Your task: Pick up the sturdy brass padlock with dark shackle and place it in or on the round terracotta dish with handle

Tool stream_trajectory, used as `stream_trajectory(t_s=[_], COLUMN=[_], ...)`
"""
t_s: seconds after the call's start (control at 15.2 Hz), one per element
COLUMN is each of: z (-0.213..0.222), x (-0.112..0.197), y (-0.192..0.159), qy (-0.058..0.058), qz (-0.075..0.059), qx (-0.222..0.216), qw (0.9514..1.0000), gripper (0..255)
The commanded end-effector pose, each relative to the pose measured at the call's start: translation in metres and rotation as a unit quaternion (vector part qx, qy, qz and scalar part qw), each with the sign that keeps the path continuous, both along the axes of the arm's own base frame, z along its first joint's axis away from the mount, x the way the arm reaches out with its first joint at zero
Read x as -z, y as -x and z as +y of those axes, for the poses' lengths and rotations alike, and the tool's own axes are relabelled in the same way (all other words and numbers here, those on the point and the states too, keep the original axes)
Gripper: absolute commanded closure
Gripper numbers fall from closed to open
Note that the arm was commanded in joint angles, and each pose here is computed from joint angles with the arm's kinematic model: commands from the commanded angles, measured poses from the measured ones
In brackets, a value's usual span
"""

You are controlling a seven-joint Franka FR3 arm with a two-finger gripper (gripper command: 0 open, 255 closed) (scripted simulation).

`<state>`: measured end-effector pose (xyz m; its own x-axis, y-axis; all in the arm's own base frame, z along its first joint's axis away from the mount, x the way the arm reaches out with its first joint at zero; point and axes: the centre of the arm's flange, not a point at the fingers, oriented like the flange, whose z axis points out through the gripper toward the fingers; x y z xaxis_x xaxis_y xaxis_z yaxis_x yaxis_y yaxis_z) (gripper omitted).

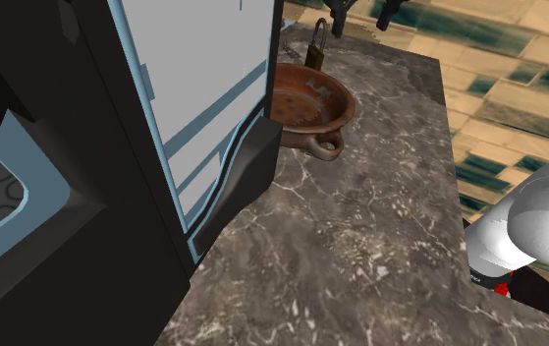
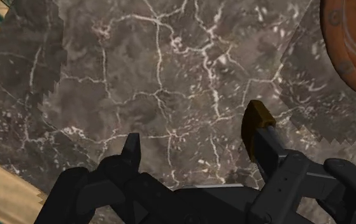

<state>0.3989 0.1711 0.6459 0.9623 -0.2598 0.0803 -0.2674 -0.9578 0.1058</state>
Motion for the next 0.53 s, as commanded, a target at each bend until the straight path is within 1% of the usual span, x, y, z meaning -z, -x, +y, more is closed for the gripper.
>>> stream_trajectory(t_s=[0.0, 0.26, 0.46], z=[0.025, 0.067, 0.065], x=[-0.008, -0.020, -0.005], y=[-0.012, -0.038, -0.038], qy=[0.001, 0.004, 0.004], qz=[-0.003, -0.009, -0.009], qx=[0.015, 0.041, 0.041], qw=[0.9999, 0.9991, 0.9991], gripper=[0, 0, 0])
